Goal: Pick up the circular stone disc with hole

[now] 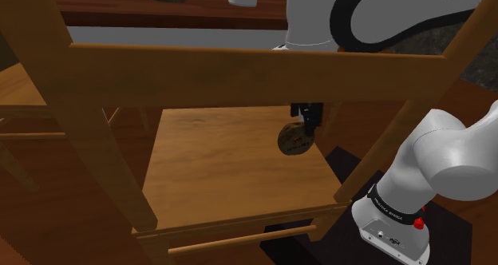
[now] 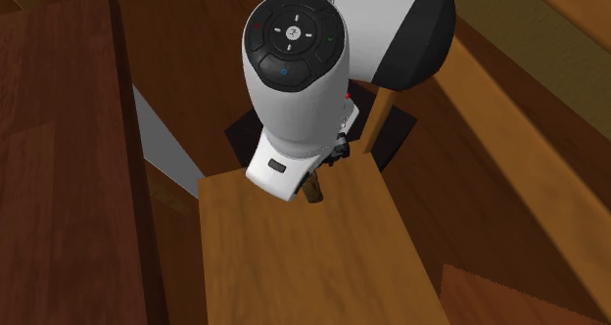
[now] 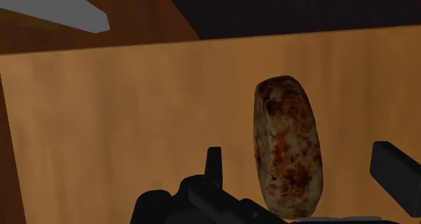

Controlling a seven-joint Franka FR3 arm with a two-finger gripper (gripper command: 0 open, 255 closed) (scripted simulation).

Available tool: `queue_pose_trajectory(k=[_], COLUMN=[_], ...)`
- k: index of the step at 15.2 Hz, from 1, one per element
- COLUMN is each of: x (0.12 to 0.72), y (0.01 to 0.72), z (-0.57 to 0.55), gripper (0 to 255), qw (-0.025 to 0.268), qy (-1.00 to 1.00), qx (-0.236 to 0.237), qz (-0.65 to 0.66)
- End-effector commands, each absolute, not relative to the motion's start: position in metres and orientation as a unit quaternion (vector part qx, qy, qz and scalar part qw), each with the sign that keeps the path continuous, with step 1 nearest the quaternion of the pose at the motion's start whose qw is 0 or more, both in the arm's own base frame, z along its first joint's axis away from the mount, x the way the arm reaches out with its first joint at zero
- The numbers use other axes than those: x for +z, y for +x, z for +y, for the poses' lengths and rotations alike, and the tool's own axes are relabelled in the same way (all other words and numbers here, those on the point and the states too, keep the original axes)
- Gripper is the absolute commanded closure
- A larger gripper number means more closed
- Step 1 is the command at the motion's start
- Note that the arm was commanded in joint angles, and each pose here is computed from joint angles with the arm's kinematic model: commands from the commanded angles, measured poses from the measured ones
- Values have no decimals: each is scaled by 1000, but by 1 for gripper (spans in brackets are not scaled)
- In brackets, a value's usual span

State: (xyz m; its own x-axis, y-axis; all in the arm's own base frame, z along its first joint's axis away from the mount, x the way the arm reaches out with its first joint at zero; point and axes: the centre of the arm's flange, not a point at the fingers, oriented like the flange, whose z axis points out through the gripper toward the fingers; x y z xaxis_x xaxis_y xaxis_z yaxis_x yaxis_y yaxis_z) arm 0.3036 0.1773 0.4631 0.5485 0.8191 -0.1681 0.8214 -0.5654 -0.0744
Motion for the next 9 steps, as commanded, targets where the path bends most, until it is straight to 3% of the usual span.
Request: queue_pose_trajectory(k=[1,7,8,9], x=[452,433,433,434], y=[303,303,302,302], z=[178,178,178,178], gripper=[0,0,255,255], qw=[7,7,7,7], qy=[877,877,877,877], qx=[-93,-93,-93,-93], qz=[471,471,471,471])
